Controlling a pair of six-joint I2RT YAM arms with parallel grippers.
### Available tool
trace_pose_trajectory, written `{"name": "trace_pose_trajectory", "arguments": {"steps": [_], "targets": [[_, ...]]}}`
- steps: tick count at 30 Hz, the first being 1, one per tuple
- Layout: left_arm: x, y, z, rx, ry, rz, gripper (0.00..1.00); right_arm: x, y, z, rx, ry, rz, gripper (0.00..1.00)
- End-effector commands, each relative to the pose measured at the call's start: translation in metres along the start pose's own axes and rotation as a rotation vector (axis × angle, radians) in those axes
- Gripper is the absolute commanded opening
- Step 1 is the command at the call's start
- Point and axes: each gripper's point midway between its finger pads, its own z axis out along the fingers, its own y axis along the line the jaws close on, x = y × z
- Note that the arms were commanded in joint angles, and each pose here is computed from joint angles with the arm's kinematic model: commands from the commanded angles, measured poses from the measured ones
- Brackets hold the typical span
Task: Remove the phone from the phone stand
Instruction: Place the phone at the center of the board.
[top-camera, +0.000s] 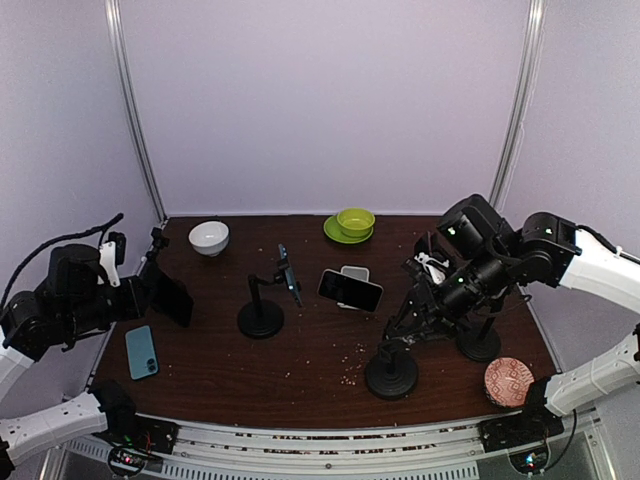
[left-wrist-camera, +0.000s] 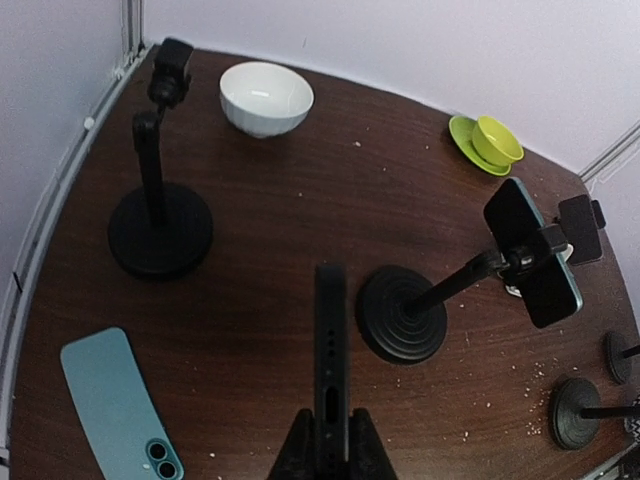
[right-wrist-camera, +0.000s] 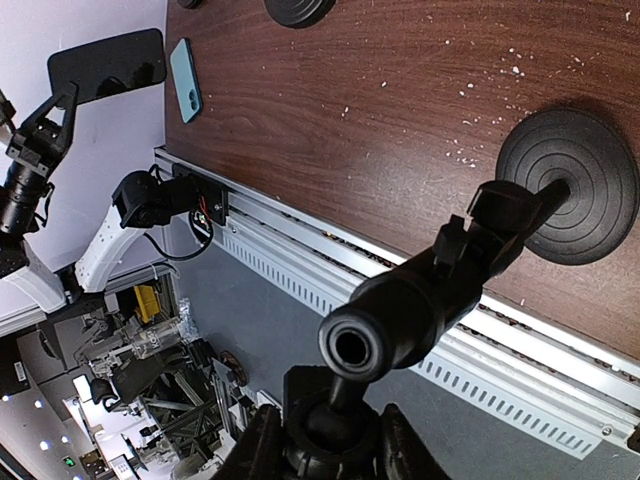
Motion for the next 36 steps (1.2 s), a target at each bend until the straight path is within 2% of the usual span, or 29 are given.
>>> {"name": "trace_pose_trajectory", "arguments": {"steps": [1,5,16,21,26,33,36], "targets": [[-0.01,-0.023,0.008,0.175,-0.037,-0.192,0.0,0.004,0.013,-0.014,-0.05,-0.012,-0.029,0.0],[0.004,-0.01,0.029,0.19,0.007,-0.309,0.0,0.006,0.011,-0.019,-0.056,-0.029,-0.023,0.0],[0.045,0.021,0.072,0.173,-0.003,-0.556,0.0,0.012,0.002,-0.033,-0.077,-0.08,0.021,0.0],[0.054,0.035,0.078,0.121,-0.021,-0.583,0.0,0.015,0.002,-0.039,-0.088,-0.088,0.027,0.0],[0.088,0.05,0.094,0.062,0.045,-0.612,0.0,0.019,-0.001,-0.037,-0.087,-0.068,0.03,0.0],[0.109,0.07,0.094,-0.027,0.052,-0.629,0.0,0.017,0.005,-0.032,-0.081,-0.041,0.015,0.0],[0.12,0.08,0.094,-0.074,0.066,-0.645,0.11,0.016,0.008,-0.03,-0.08,-0.032,0.012,0.0]]}}
